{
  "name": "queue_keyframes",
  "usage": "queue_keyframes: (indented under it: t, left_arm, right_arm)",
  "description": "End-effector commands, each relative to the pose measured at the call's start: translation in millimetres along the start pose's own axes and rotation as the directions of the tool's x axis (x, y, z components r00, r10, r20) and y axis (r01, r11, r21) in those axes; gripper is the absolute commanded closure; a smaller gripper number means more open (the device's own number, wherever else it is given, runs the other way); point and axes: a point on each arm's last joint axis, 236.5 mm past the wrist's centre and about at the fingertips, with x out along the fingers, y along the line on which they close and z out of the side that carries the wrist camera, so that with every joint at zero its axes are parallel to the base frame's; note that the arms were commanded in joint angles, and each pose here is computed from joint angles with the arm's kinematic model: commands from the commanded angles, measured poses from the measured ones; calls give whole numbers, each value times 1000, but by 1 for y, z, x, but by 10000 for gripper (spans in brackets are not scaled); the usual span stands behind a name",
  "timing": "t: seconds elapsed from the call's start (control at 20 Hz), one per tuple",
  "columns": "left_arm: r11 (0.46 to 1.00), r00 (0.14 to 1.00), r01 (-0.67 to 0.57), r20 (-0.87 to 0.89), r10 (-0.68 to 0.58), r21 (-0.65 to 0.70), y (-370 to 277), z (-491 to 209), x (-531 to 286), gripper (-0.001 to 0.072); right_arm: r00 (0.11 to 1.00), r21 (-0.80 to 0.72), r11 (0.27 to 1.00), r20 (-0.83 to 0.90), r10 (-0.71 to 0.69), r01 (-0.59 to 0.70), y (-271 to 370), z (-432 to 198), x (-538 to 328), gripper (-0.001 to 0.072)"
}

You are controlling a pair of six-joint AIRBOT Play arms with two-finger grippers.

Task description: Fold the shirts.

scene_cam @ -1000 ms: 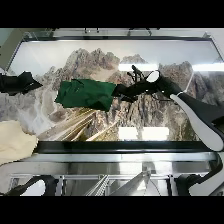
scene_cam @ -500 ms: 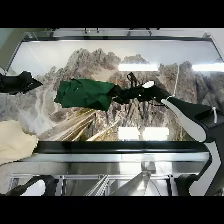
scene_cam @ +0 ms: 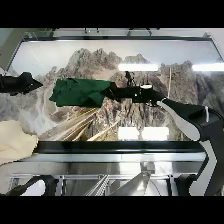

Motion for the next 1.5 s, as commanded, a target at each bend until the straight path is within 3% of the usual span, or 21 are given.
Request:
queue_keyframes:
  t: [0.0, 0.1, 0.2, 0.3, 0.4, 0.45, 0.65, 0.9, 1.05, 1.2, 1.3, 1.35, 1.45]
  left_arm:
    - [1000, 999, 11, -34, -10, 0, -2, -8, -1, 683]
    - [1000, 999, 17, -51, -16, 1, -4, -12, -1, 683]
    - [1000, 998, 20, -60, -20, 1, -4, -14, -1, 683]
    - [1000, 996, 28, -82, -28, 0, -6, -20, -1, 683]
    - [999, 993, 39, -110, -39, -1, -9, -26, -2, 683]
    - [999, 993, 41, -114, -41, -1, -10, -27, -2, 683]
    - [999, 993, 44, -112, -44, -2, -11, -27, -1, 683]
    - [999, 993, 43, -111, -43, -2, -11, -26, -1, 683]
    - [999, 991, 50, -128, -48, 11, -16, -30, 1, 683]
    - [997, 984, 75, -166, -68, 37, -29, -39, 6, 683]
    - [995, 982, 86, -173, -75, 57, -38, -41, 10, 683]
    - [994, 981, 91, -176, -78, 65, -41, -42, 12, 683]
    - [992, 981, 96, -174, -81, 80, -47, -42, 15, 683]
  right_arm:
    - [999, -122, 992, -31, 42, -46, 55, 5, -31, 686]
    - [991, -149, 981, -30, -133, 127, 63, 12, -76, 686]
    - [908, -167, 894, 38, -417, 417, 53, 26, -150, 686]
    - [635, -83, 631, 162, -756, 772, 46, 41, -284, 686]
    - [390, 29, 412, 265, -882, 911, 82, 35, -409, 685]
    - [312, 110, 362, 318, -895, 926, 107, 27, -462, 685]
    - [192, 371, 351, 402, -895, 860, 140, 8, -585, 685]
    - [149, 572, 298, 293, -944, 764, 54, 28, -664, 684]
    - [200, 599, 282, 201, -959, 749, -1, 45, -678, 685]
    - [216, 561, 345, 286, -934, 752, -3, 84, -684, 685]
    - [213, 502, 494, 516, -830, 710, 36, 131, -687, 685]
    - [194, 470, 562, 624, -757, 681, 62, 149, -694, 685]
    - [105, 472, 605, 727, -678, 641, 101, 156, -715, 685]
